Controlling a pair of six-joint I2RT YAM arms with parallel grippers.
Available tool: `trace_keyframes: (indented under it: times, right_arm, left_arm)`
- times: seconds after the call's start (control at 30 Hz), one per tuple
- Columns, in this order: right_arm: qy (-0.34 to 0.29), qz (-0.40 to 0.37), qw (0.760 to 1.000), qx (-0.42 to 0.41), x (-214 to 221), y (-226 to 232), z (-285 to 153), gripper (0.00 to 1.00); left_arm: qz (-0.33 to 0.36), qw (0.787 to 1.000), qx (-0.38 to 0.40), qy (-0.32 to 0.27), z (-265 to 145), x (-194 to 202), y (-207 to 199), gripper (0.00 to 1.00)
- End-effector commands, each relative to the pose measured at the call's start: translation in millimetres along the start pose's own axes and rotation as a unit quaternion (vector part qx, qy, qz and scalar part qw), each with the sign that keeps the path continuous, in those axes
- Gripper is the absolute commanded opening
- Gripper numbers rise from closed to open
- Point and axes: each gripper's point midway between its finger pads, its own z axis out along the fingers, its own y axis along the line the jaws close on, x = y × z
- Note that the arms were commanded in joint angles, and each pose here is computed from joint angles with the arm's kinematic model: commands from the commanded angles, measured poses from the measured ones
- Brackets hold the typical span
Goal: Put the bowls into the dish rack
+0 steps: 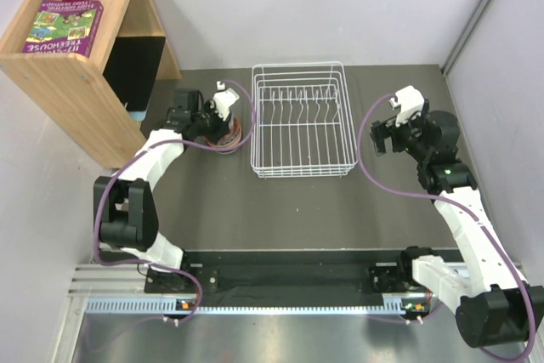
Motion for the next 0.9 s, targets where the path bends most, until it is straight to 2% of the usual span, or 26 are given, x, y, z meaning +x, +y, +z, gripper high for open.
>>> trace_keyframes:
  times: [0.0,0.23,0.4,0.43,0.5,0.63,0.87]
  right_arm:
    - [-0.027,-0.002,1.000,0.002,-13.2,-2.6,-2.7,1.00]
    - [-0.026,-0.003,1.000,0.003,-12.3,-3.2,-3.4,1.00]
    - [-0.022,-0.004,1.000,0.003,-10.9,-3.6,-1.6,1.00]
    - [-0.022,-0.004,1.000,0.002,-11.3,-3.5,-1.2,0.99]
    - [-0.021,-0.004,1.000,0.002,-10.9,-3.4,-1.2,1.00]
    - [-0.020,-0.005,1.000,0.005,-10.5,-4.8,-1.3,1.00]
    - [-0.022,-0.005,1.000,0.008,-11.7,-6.5,-3.9,1.00]
  left_arm:
    - [0.048,0.996,-0.036,-0.068,-30.2,-60.6,15.7,0.00]
    - [0.071,0.995,0.006,-0.076,-53.5,-61.0,-14.6,0.00]
    - [0.096,0.992,0.041,-0.071,-83.1,-42.4,-52.6,0.00]
    - [0.093,0.993,0.057,-0.051,-85.2,-23.8,-64.2,0.00]
    - [0.108,0.991,0.057,-0.053,-100.0,-16.9,-76.9,0.00]
    - [0.123,0.989,0.078,-0.015,-108.4,33.2,-105.2,0.00]
    - [0.121,0.988,0.094,0.004,-107.6,75.5,-128.3,0.00]
